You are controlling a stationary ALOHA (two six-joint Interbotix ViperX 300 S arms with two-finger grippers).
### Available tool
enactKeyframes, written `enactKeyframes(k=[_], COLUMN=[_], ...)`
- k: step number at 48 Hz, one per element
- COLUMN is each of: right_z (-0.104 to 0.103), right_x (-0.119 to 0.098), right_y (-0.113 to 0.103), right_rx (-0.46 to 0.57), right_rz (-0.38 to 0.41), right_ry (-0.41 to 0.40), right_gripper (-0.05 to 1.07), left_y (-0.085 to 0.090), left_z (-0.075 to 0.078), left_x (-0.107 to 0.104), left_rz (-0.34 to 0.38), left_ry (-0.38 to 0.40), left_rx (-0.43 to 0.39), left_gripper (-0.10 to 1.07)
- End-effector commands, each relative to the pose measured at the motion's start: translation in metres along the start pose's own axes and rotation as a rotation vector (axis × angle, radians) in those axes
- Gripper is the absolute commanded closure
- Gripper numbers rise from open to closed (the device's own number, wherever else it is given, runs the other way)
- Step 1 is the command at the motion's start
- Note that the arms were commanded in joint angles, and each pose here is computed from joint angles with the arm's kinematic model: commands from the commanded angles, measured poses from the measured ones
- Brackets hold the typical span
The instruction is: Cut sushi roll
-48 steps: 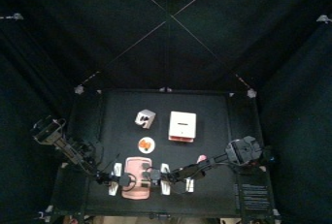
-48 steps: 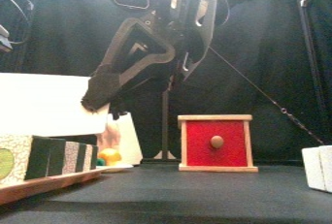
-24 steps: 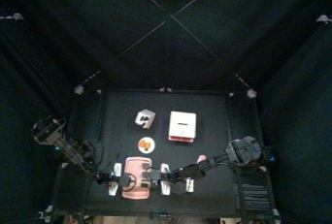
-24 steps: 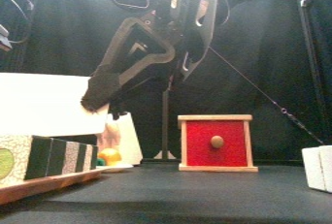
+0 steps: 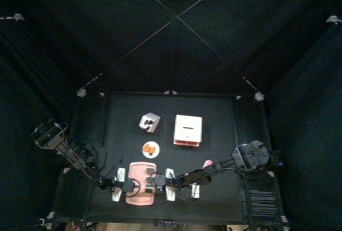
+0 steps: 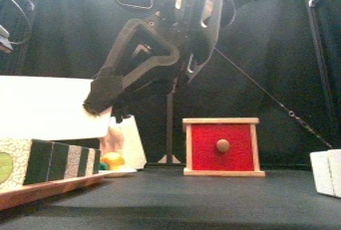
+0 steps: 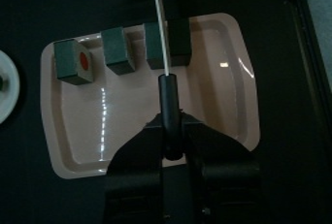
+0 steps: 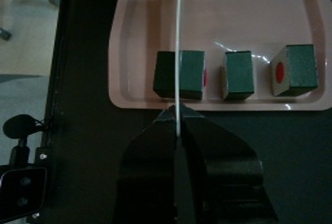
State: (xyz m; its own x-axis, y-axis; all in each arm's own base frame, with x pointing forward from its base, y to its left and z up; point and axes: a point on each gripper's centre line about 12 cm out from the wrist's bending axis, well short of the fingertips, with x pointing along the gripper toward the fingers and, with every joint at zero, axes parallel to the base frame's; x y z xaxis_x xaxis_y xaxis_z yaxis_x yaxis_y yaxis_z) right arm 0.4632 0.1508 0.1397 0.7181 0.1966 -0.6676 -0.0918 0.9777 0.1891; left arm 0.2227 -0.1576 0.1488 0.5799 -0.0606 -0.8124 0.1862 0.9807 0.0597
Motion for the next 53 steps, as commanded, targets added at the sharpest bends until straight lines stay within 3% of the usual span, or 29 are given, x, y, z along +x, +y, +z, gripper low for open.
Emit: enactKeyframes(k=[1,53], right_z=[0.0086,0.0147], right_x=[-0.0091,-0.0155], right_y=[0.0116,0.0129], right_rx=[-0.014,-0.03], right_rz=[0.022,0.025], right_ry=[-0.026,-0.043], right_gripper=[0.65,0.65], left_y=[-0.0013,0.002], left_z=[0.0022,0.0071], left_x=[-0.0021,-0.0073], left_rz=[0.004,0.02], left_ry=[-0.006,-0.037], left_rx=[0.008,0.032], left_gripper=[0.57,0.57])
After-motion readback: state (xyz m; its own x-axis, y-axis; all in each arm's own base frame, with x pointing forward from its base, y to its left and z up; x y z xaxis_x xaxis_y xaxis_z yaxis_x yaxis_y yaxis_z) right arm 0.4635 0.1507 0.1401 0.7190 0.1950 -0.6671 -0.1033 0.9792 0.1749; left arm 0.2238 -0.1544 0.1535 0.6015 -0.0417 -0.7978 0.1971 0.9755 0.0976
